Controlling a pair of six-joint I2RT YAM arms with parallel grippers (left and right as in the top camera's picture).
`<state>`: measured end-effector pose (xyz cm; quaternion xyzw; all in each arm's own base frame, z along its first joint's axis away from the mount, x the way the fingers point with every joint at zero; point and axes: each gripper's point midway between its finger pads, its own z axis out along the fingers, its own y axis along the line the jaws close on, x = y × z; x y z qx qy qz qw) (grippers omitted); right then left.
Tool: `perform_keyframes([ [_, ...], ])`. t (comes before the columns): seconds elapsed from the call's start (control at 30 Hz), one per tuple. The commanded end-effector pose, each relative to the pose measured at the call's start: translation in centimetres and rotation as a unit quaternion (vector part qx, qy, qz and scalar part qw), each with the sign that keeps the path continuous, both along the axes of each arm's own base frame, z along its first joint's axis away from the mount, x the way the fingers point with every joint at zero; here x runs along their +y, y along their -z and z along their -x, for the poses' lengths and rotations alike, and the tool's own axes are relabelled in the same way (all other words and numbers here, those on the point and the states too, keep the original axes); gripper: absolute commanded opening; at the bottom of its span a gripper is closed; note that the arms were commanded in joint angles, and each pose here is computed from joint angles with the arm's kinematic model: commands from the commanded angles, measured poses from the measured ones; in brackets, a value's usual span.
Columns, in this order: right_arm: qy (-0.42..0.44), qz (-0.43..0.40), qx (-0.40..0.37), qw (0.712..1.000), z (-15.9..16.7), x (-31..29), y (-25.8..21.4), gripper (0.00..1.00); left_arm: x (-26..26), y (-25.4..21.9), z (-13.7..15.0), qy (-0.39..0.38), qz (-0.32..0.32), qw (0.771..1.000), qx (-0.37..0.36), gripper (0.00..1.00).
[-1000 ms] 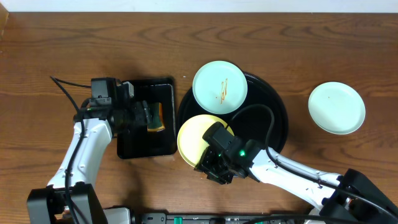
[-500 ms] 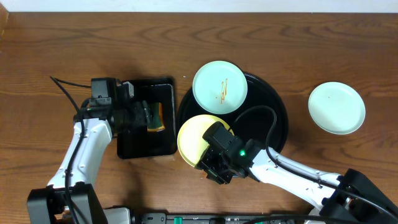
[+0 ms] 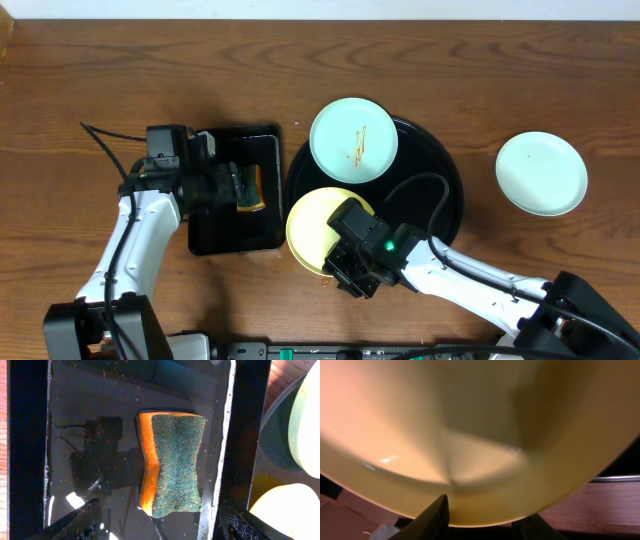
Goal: Clean dirty plates on tray and stack at the side
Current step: 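Grasp the yellow plate rim with the right gripper and drag it rightward on tray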
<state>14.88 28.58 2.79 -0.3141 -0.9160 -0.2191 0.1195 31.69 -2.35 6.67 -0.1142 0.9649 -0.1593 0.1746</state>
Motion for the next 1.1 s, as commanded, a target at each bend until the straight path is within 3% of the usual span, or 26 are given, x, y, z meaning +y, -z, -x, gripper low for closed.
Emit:
perform_keyframes([
  [0.0,0.007,0.014,-0.002,1.0,0.2,-0.5,0.2,0.34,0.1,0.2,0.3,-0.004,-0.004,1.0,0.006,0.77],
  [0.3,-0.028,0.016,-0.021,0.999,0.2,-0.7,0.3,0.02,0.1,0.2,0.3,-0.004,-0.004,1.0,0.006,0.76],
  [0.6,-0.079,0.028,-0.052,0.995,-0.5,-1.8,0.6,0.01,0.1,0.2,0.3,-0.004,-0.004,1.0,0.006,0.76],
  [1.07,-0.2,0.064,-0.21,0.955,-6.8,-7.1,-1.3,0.01,0.2,0.3,0.3,-0.005,-0.008,1.0,0.006,0.76],
])
